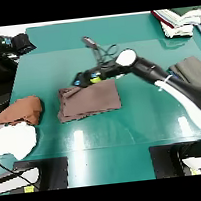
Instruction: Fold the shirts.
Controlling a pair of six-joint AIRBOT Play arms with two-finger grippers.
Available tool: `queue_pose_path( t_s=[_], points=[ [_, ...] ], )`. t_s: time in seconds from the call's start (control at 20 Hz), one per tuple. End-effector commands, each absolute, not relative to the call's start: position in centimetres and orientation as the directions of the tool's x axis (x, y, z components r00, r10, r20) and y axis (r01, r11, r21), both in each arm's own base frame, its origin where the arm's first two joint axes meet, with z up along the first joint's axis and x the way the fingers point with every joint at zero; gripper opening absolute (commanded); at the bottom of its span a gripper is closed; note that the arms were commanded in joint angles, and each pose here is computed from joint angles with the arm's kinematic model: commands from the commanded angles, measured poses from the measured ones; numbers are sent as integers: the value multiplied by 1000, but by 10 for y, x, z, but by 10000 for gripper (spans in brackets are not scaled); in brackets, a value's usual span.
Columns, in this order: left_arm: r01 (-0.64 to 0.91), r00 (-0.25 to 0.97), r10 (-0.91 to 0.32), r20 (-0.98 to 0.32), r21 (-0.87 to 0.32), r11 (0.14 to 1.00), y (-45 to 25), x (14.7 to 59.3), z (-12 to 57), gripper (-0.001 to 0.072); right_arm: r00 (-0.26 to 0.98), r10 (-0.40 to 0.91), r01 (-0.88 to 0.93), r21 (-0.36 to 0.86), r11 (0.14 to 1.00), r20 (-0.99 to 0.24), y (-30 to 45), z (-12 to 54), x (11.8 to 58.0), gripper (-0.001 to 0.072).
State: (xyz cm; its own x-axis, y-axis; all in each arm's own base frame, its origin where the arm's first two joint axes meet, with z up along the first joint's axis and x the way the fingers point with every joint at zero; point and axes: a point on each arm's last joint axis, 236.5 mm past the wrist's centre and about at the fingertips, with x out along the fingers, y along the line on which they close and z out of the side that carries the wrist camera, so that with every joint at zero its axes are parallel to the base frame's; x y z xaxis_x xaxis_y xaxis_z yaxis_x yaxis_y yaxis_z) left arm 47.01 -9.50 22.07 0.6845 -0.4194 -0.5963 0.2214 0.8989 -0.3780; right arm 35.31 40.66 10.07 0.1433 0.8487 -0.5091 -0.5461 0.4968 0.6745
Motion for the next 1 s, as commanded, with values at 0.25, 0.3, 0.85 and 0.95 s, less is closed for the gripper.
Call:
queue_pose_path(
  t_s=[0.25,0.3,0.85,0.95],
  points=[
    [379,669,-499,-551,-324,867,-158,462,233,23,184,630,-5,640,768,-755,191,-37,356,566],
    [384,668,-504,-547,-328,863,-161,462,234,23,166,633,26,645,764,-756,190,-47,353,557],
    [392,634,-525,-568,-349,851,-169,455,228,23,33,789,-37,788,615,-614,324,-79,373,330],
    [390,631,-525,-571,-352,851,-169,454,227,23,70,788,-93,783,615,-612,336,-71,389,37]
  ],
)
